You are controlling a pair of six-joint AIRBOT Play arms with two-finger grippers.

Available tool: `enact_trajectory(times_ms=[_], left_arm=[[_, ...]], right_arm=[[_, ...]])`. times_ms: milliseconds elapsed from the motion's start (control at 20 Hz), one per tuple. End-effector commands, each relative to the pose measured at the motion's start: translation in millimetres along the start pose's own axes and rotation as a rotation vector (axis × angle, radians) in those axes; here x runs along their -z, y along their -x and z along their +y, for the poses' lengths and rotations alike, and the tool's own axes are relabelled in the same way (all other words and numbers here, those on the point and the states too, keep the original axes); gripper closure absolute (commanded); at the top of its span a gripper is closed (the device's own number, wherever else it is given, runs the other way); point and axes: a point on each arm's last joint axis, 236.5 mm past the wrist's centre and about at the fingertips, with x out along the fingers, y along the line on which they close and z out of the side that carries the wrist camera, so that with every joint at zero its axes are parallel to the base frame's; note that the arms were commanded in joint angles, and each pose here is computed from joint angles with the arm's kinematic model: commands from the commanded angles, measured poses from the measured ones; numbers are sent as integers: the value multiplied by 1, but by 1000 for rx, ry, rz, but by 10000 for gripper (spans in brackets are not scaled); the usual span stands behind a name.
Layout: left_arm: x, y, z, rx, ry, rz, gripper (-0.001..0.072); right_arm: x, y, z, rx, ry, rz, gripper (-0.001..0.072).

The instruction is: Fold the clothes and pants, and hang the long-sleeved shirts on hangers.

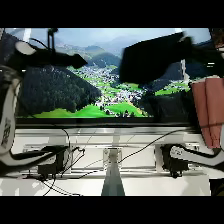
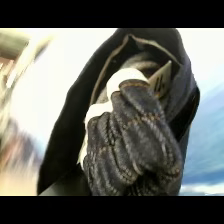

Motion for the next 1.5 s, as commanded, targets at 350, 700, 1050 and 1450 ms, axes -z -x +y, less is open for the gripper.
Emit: enact_trajectory(times_ms=[350,700,1050,1450], left_arm=[[-61,127,-95,-52,-240,-284,13],[-61,128,-95,-53,-241,-286,14],[-61,128,-95,-53,-241,-286,13],[-61,128,-95,-53,-241,-286,13]], right_arm=[[3,371,-140,1161,-278,-425,685],[35,440,-167,1323,-461,-488,683],[6,404,-159,1164,-349,-485,355],[-12,224,-48,741,219,-183,685]])
